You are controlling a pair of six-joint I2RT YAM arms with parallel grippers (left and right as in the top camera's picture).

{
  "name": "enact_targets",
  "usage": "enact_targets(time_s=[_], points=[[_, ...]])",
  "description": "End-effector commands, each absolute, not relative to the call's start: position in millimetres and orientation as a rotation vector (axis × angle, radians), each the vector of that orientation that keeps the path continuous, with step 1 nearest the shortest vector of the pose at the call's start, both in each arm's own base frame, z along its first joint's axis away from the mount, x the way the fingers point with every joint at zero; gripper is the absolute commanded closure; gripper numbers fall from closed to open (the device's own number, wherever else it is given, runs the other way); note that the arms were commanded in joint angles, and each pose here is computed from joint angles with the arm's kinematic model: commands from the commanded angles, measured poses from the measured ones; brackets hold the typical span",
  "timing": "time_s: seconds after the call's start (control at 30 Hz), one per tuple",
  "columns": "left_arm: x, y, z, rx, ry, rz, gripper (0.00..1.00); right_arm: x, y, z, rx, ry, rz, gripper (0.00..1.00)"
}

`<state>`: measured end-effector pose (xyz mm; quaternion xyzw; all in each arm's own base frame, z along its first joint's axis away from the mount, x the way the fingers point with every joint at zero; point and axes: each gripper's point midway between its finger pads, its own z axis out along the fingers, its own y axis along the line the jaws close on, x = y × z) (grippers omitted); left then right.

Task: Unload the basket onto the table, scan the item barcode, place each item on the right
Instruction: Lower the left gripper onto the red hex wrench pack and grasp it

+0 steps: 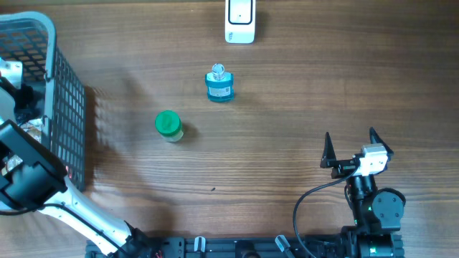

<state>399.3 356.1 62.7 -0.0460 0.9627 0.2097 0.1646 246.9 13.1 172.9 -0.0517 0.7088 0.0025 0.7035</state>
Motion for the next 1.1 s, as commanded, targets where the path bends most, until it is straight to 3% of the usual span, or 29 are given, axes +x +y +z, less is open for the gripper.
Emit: enact_targets(time_s=[0.0,0.23,0.3,0.33,0.37,0.4,0.47,0.63,0.87,0.97,1.07], points=[[406.7,333.7,119.6,-0.155,2.64,0.587,0.96,246.7,11.9,174.3,-0.115,1.569,-0.007,0.0],[392.8,311.9,211.4,-0.259,2.47,0.578,0.96,246.7,11.9,174.4,-0.115,1.569,-0.007,0.0],[389.0,307.9,211.6,-0.263,2.482,0.559,0.96,246.7,11.8,174.4,-0.114,1.569,-0.007,0.0],[387.4,308.5,206.8,-0.302,2.49,0.541,0.86,246.7,11.8,174.4,-0.115,1.569,-0.007,0.0],[387.0,310.1,200.6,-0.355,2.493,0.518,0.52,246.7,11.9,174.3,-0.115,1.569,-0.007,0.0],[387.0,311.5,195.7,-0.392,2.494,0.504,0.25,246.7,11.9,174.4,-0.115,1.569,-0.007,0.0],[388.4,313.8,180.7,-0.457,2.509,0.47,0.0,246.7,11.8,174.4,-0.115,1.569,-0.007,0.0],[394.8,317.0,150.9,-0.608,2.512,0.397,0.0,246.7,11.9,174.4,-0.115,1.569,-0.008,0.0],[387.7,334.6,113.7,-1.281,2.28,0.327,0.0,246.7,11.9,174.4,-0.115,1.569,-0.007,0.0],[387.1,329.1,100.5,-1.345,2.285,0.278,0.0,246.7,11.9,174.4,-0.115,1.569,-0.007,0.0],[380.9,324.5,87.9,-1.314,2.366,0.282,0.1,246.7,11.9,174.4,-0.115,1.569,-0.007,0.0]])
